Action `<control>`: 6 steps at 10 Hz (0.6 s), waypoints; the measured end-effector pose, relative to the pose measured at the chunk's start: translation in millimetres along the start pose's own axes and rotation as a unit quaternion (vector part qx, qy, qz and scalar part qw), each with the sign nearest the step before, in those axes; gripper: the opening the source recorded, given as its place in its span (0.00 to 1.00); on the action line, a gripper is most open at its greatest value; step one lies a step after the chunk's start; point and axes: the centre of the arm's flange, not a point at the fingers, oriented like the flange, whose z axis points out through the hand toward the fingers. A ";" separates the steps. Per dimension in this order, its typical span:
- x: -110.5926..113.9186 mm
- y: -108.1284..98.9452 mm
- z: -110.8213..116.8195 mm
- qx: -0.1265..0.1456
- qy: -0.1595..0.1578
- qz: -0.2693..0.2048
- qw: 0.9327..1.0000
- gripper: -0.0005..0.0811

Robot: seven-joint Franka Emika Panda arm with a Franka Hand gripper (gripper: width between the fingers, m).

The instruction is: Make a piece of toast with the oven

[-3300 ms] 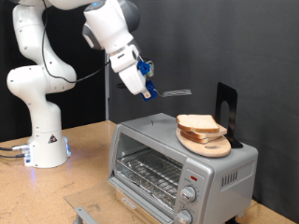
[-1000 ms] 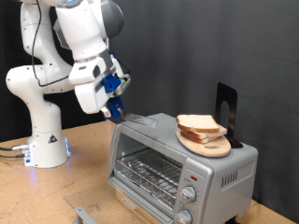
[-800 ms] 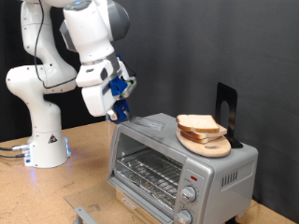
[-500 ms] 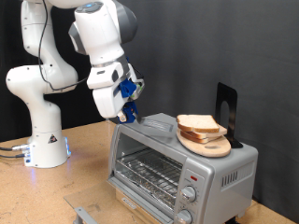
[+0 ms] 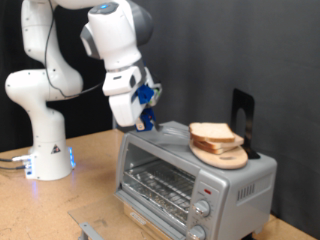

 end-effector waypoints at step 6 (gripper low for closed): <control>-2.2 -9.8 -10.9 0.021 0.010 -0.014 1.000 0.49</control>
